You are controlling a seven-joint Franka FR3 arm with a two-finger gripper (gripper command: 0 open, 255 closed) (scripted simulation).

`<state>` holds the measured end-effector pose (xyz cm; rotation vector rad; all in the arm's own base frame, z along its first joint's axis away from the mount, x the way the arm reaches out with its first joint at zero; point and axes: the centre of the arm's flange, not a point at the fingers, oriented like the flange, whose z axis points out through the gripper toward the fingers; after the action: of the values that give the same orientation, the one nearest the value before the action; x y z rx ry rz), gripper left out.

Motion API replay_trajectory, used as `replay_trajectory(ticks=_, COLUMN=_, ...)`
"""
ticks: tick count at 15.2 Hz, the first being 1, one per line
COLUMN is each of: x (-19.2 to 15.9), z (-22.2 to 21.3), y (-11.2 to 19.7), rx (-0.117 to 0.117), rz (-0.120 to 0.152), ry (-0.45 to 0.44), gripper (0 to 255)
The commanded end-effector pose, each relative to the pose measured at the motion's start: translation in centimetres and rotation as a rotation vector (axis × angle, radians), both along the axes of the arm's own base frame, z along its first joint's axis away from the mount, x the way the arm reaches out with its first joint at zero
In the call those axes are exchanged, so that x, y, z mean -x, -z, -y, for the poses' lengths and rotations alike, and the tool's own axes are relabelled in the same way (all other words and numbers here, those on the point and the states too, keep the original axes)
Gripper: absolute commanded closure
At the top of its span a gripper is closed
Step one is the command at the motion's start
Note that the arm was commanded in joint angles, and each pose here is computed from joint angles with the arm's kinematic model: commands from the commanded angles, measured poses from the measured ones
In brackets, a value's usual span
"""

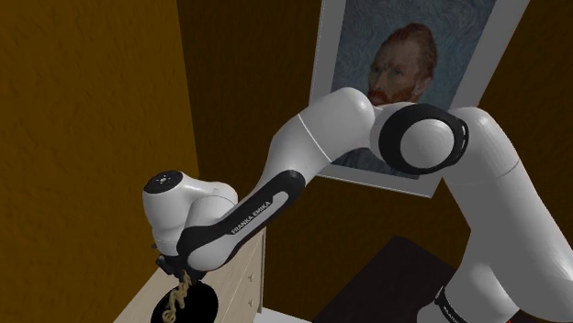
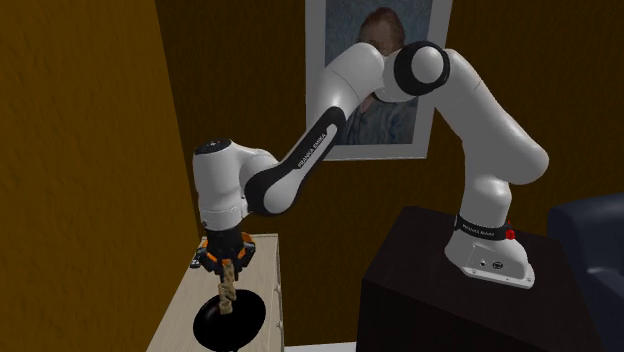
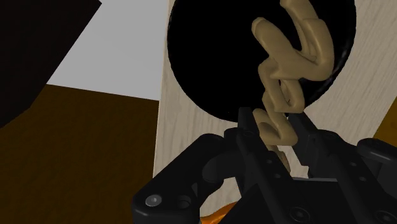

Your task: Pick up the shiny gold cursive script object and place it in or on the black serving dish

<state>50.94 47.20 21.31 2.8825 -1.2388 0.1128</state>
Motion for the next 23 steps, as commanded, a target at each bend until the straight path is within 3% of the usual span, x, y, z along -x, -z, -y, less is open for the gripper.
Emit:
replay_trajectory(ticks=1, x=0.3, z=-1.1, y=0.4, rx=0.001, rz=0.0, ry=0.001, gripper=255)
replay_trajectory(ticks=14, x=0.3, z=-1.1, y=7.2, rx=0.001, rz=0.0, ry=0.001, gripper=255)
replay_trajectory(ticks=22, x=0.3, z=-1.1, y=7.4, rx=0.001, rz=0.0, ry=0.001, gripper=255)
replay_trajectory(ticks=23, x=0.3, z=-1.1, y=7.4, rx=0.001, rz=0.0, ry=0.001, gripper=0)
